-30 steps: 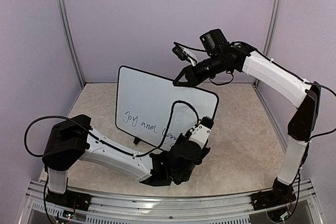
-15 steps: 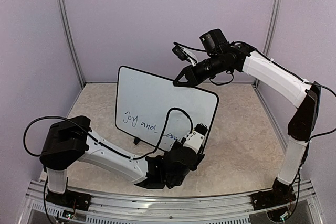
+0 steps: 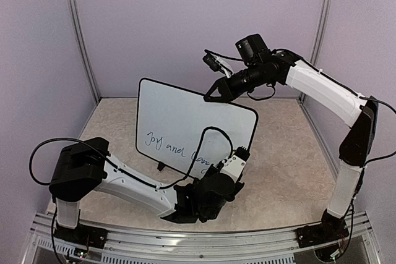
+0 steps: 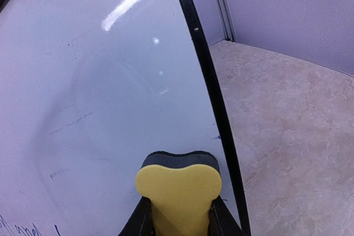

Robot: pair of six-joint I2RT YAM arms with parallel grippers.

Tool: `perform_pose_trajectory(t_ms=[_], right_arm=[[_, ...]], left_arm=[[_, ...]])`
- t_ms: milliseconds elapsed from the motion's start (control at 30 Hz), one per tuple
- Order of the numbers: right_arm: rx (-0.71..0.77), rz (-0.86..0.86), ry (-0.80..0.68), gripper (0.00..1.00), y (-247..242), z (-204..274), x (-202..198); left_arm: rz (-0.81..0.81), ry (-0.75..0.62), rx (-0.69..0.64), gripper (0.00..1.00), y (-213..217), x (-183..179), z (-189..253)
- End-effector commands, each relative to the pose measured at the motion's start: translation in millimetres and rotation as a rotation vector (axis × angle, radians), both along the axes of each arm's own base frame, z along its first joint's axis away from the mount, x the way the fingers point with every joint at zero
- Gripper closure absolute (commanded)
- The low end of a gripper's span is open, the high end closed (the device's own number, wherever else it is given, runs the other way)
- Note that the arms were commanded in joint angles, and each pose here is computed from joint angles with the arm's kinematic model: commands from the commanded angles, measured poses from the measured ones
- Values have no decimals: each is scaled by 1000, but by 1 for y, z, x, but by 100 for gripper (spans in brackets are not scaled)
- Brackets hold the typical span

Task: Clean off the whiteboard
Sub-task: Erase the center of the whiteboard.

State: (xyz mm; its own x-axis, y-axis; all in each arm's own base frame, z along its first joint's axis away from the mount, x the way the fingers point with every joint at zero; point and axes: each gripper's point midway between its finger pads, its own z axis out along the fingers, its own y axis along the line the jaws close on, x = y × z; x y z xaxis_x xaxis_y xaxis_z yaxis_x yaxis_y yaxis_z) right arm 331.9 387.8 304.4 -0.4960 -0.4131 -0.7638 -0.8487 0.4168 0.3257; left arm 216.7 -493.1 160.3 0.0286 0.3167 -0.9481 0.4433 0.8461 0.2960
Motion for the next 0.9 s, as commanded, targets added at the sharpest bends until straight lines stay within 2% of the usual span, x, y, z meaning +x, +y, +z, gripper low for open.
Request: perform_pose_trajectory(t_ms=[0, 533, 867], right_arm=[[-77, 44, 192, 100, 9, -36, -37], [-79, 47, 195, 100, 9, -39, -38], [-77, 44, 195, 100, 7, -38, -39]], left_arm=[[-42, -6, 17, 87, -13, 4, -5], [-11, -64, -12, 87, -20, 12, 15], [120, -107, -46, 87, 6, 47, 39]])
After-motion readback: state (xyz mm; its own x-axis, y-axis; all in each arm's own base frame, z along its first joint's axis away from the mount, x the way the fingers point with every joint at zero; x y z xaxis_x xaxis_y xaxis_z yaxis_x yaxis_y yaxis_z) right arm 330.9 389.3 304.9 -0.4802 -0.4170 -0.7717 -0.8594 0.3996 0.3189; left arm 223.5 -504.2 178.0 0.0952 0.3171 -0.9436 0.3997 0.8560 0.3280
